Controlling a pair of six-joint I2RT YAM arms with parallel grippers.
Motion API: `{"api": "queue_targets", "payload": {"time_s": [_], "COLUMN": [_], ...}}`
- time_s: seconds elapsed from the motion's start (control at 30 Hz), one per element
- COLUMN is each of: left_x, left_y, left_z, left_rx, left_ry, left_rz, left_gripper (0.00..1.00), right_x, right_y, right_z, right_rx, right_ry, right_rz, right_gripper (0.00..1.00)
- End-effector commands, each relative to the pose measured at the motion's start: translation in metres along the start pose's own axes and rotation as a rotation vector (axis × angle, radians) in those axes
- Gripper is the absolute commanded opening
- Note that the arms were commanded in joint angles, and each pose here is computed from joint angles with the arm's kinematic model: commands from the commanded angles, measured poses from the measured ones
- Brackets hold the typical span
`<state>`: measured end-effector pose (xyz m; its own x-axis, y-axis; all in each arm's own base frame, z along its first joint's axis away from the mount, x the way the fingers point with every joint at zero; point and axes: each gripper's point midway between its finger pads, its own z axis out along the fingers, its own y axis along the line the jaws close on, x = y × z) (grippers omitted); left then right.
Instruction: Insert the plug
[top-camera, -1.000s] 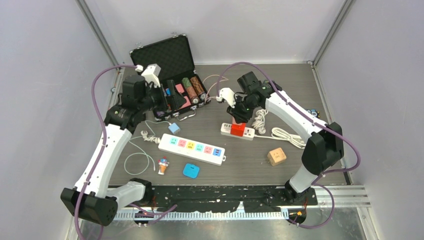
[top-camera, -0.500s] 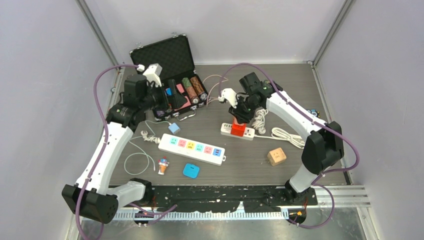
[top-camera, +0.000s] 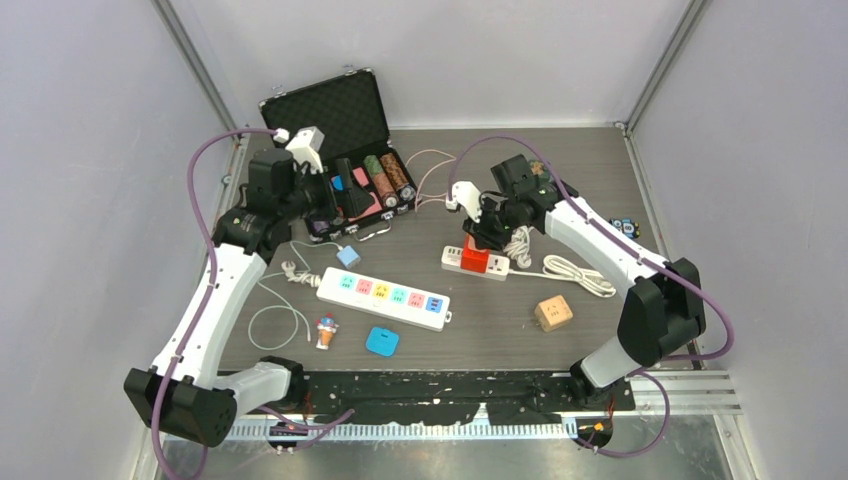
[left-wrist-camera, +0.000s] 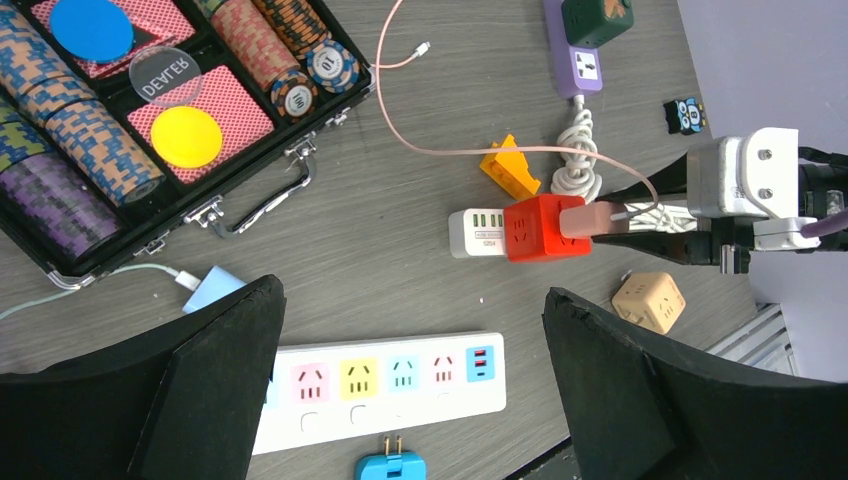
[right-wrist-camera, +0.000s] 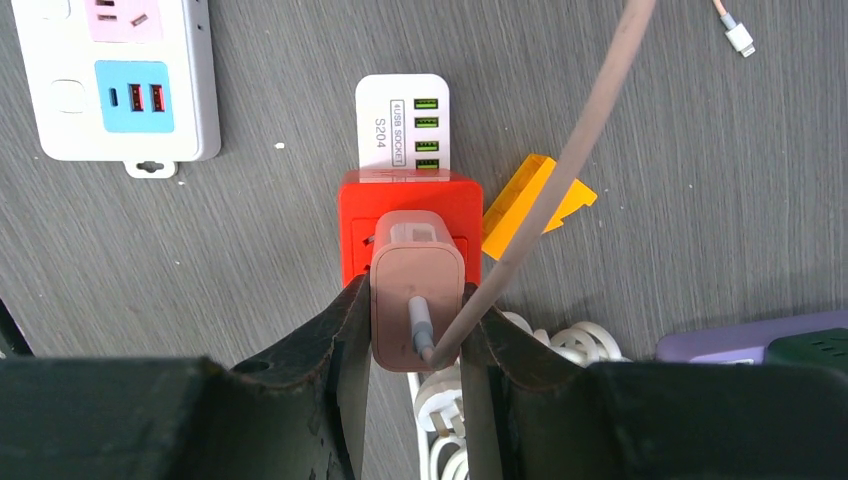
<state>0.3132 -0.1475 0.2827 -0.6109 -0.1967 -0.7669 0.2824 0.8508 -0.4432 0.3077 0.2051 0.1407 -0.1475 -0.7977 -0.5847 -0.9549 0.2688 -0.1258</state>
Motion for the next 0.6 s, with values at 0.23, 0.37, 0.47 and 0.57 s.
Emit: {"api": "queue_targets", "payload": {"time_s": [0.23, 0.37, 0.47, 0.57], "left_x": [-0.010, -0.009, -0.008, -0.008], "left_y": [-0.004, -0.003, -0.003, -0.003], "left_z": [-0.002, -0.002, -0.003, -0.003], "left_rx": [0.025, 0.025, 0.023, 0.022], "left_ry": [-0.038, -0.037, -0.037, -0.039], "left_rz": [0.013, 0.012, 0.012, 0.012], "left_gripper": [1.00, 1.00, 1.00, 1.00], "right_x": [0.027, 0.032, 0.037, 0.045], "right_y": [0.026, 0.029, 0.034, 0.033], "right_z": [0.014, 0.016, 0.019, 0.021], "right_rx": [-0.106, -0.148, -0.185, -0.168], "right_ry": [0.048, 0.081, 0.110, 0.133], "right_rz": [0.014, 0.018, 0.033, 0.036], "right_gripper": [0.05, 0.05, 0.05, 0.05]}}
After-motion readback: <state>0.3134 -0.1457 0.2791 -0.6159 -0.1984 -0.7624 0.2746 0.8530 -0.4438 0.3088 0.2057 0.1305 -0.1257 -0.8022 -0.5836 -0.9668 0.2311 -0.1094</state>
